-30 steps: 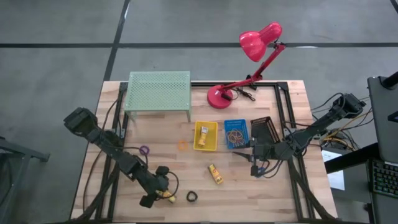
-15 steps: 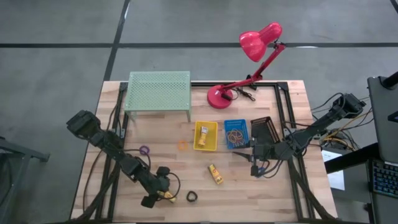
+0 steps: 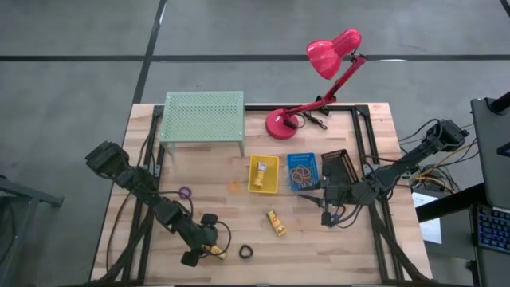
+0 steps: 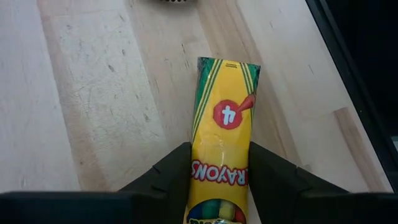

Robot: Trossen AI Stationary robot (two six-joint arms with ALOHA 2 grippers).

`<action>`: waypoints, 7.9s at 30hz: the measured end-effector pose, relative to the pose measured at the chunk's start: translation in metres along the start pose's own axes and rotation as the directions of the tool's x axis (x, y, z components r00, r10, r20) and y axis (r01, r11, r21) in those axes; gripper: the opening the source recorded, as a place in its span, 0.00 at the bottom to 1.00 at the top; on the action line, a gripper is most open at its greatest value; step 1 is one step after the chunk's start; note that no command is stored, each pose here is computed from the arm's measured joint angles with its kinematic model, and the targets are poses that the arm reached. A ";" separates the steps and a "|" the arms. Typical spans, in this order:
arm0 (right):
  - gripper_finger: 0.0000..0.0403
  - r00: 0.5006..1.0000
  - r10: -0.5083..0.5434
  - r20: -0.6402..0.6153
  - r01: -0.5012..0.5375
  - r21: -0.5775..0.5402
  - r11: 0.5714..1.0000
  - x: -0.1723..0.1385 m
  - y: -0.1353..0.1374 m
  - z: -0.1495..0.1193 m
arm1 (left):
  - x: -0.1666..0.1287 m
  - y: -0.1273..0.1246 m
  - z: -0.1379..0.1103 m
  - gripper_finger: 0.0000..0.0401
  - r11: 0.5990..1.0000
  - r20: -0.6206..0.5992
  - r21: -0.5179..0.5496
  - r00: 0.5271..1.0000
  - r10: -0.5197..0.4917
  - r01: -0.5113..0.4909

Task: Pick & Place Office Desk Supplies
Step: Put the bottom center crayon box into the yellow basket, then put the crayon box into the yellow basket

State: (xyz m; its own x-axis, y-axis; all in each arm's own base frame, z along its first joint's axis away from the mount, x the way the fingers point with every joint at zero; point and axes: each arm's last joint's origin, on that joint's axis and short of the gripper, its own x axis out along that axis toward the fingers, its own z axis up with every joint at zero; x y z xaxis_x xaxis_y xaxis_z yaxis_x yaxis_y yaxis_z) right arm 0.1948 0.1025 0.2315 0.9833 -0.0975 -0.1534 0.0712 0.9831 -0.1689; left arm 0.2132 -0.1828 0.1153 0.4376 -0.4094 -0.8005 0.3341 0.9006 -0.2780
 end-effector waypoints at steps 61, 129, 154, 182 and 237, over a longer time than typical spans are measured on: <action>0.17 1.000 0.000 -0.001 0.000 -0.001 1.000 0.000 0.000 0.000 | -0.085 0.113 0.083 0.37 0.558 0.378 -0.766 0.478 0.793 -0.320; 0.17 1.000 0.000 0.003 0.000 0.002 1.000 0.000 0.000 0.000 | -0.020 0.186 0.147 0.37 0.106 0.055 -0.994 0.652 0.756 -0.039; 0.17 1.000 0.000 0.003 0.000 0.002 1.000 0.000 0.000 0.000 | -0.020 0.186 0.149 0.37 0.149 0.077 -0.988 0.674 0.735 -0.049; 0.17 1.000 0.000 0.003 0.000 0.002 1.000 0.000 0.000 0.000 | -0.020 0.186 0.150 0.64 0.158 0.085 -0.986 0.673 0.734 -0.048; 0.17 1.000 -0.001 0.003 0.001 0.003 1.000 0.000 0.000 0.000 | 0.029 0.132 0.169 0.60 0.813 0.312 0.571 0.946 -0.085 -0.115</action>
State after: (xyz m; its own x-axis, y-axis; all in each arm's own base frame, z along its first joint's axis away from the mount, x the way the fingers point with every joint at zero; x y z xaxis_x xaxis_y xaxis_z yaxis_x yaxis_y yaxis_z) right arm 0.1948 0.1024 0.2318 0.9839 -0.0976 -0.1500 0.0722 0.9834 -0.1663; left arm 0.4110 -0.1009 0.1454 0.6464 -0.5098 -0.5678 0.6976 0.6963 0.1690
